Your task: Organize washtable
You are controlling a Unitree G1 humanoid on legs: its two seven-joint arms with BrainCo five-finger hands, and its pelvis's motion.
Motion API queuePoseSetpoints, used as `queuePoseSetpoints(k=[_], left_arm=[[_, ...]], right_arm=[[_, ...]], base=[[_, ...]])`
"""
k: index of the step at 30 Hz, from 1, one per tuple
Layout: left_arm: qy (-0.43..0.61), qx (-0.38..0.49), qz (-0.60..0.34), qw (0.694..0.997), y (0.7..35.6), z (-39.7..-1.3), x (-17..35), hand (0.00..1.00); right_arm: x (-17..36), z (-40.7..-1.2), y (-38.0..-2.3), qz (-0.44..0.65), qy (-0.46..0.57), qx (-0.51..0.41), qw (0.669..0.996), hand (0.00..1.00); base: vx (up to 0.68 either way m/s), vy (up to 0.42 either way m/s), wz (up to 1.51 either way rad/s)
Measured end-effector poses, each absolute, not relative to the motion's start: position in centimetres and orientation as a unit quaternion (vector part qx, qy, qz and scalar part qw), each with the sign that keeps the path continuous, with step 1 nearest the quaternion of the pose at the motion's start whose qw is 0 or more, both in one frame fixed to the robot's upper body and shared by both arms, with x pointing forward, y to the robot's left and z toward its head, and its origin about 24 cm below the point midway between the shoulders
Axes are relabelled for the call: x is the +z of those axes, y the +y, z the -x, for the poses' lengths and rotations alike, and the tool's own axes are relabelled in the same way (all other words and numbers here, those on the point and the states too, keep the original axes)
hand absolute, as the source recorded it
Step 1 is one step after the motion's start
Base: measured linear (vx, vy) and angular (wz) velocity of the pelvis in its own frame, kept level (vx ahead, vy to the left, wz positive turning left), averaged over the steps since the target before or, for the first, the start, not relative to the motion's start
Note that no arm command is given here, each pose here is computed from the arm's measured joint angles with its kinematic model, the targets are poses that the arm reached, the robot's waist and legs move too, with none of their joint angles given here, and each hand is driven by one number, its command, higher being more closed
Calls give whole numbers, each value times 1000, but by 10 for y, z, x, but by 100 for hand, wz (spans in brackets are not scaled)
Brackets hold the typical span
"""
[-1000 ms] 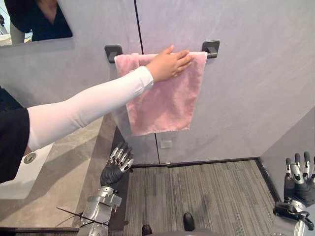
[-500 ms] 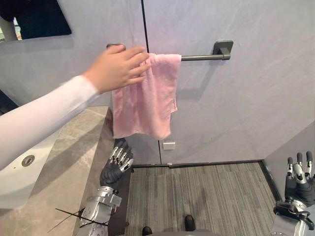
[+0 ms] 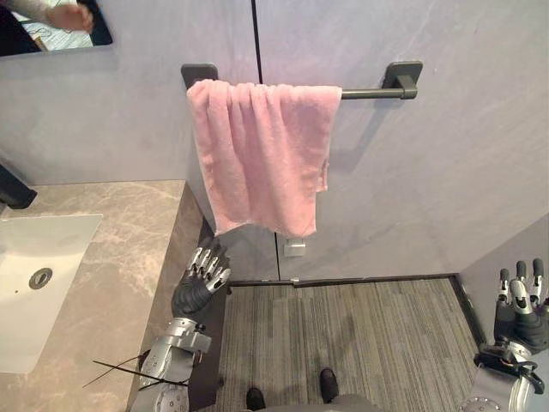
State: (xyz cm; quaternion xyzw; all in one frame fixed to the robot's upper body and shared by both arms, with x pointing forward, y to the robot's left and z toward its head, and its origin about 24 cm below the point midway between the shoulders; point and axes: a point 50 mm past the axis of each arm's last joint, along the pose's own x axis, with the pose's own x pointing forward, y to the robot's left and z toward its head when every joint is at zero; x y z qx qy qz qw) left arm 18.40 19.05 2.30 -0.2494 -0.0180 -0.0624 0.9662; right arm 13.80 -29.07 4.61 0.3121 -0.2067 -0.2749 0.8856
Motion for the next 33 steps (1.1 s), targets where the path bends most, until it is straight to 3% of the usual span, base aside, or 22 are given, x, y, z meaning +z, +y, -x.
queuePoseSetpoints(k=[6, 12, 24, 33], left_arm=[[-32, -114, 240, 964, 183, -185, 33, 0], [-76, -180, 186, 963, 160, -202, 60, 0], [-240, -105, 75, 962, 155, -262, 141, 0], [-283, -29, 7, 959, 194, -286, 175, 0]], right_arm=[[45, -145, -283, -319, -198, -255, 891, 0], [49, -177, -250, -315, -160, -152, 923, 0], [81, -235, -207, -275, -153, 17, 949, 0], [100, -255, -209, -226, -155, 62, 960, 0]], base=[[-1, -3, 1], [0, 0, 0], [0, 0, -1], [4, -4, -5]])
